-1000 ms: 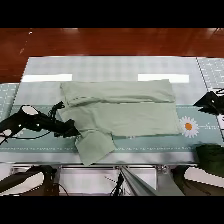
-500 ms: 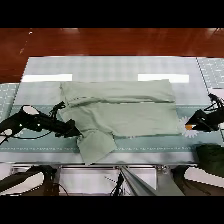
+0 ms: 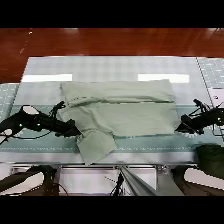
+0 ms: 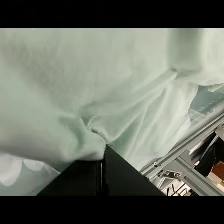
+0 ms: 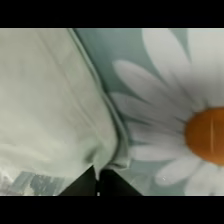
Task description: Fold the shirts.
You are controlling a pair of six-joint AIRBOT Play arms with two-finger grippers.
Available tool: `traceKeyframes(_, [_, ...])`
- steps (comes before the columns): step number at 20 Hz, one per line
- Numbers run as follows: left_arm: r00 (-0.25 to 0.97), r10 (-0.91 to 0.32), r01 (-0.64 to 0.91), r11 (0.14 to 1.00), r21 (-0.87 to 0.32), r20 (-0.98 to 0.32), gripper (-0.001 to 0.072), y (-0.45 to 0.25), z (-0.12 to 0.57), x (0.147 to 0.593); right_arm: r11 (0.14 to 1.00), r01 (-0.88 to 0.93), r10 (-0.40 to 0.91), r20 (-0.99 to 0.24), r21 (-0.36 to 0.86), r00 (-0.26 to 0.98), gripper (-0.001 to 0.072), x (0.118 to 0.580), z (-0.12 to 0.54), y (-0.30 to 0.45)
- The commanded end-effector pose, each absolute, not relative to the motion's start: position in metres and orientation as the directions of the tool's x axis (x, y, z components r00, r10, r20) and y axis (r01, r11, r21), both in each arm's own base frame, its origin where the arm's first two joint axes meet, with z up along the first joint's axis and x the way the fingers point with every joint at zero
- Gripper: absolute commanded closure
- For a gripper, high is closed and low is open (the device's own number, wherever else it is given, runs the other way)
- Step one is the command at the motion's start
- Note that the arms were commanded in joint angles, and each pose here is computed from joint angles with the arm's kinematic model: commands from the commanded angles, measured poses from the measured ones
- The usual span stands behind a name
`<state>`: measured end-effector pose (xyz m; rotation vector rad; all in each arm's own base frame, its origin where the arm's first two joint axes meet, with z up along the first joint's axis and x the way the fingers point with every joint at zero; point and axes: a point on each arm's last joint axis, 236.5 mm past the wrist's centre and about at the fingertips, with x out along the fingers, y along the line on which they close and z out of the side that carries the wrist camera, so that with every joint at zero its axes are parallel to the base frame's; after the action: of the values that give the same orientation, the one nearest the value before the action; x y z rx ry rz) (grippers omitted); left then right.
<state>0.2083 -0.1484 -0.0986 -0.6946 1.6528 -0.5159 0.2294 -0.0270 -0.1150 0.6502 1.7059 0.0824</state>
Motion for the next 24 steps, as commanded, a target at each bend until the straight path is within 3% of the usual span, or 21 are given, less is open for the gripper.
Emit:
traceKeyframes(1, [-0.057,-0.691,-0.132,0.721,-0.681,-0.721,0.0679,-0.14,-0.089,0.227,0.848,0.335,0.45,-0.891,0.409,-0.051,0.0697,0.253,-0.106,-0.02])
traceKeyframes(3, [0.013,-0.699,-0.085,0.712,-0.697,-0.715,0.0678,-0.131,-0.062,0.254,0.847,0.285,0.473,-0.881,0.449,-0.018,0.0697,0.273,-0.075,-0.02])
traceKeyframes(8, [0.286,-0.66,0.107,0.742,-0.661,-0.695,0.0679,-0.098,0.04,0.344,0.793,0.19,0.487,-0.79,0.579,0.374,0.0699,0.379,0.013,-0.019])
traceKeyframes(14, [0.466,-0.584,0.11,0.784,-0.611,-0.665,0.0678,-0.078,0.057,0.41,0.844,0.141,0.345,-0.725,0.518,0.597,0.0699,0.453,0.027,-0.012])
traceKeyframes(24, [0.458,-0.579,0.045,0.772,-0.634,-0.674,0.0678,-0.058,0.003,0.501,0.83,0.202,0.29,-0.712,0.52,0.639,0.0699,0.513,-0.037,0.002])
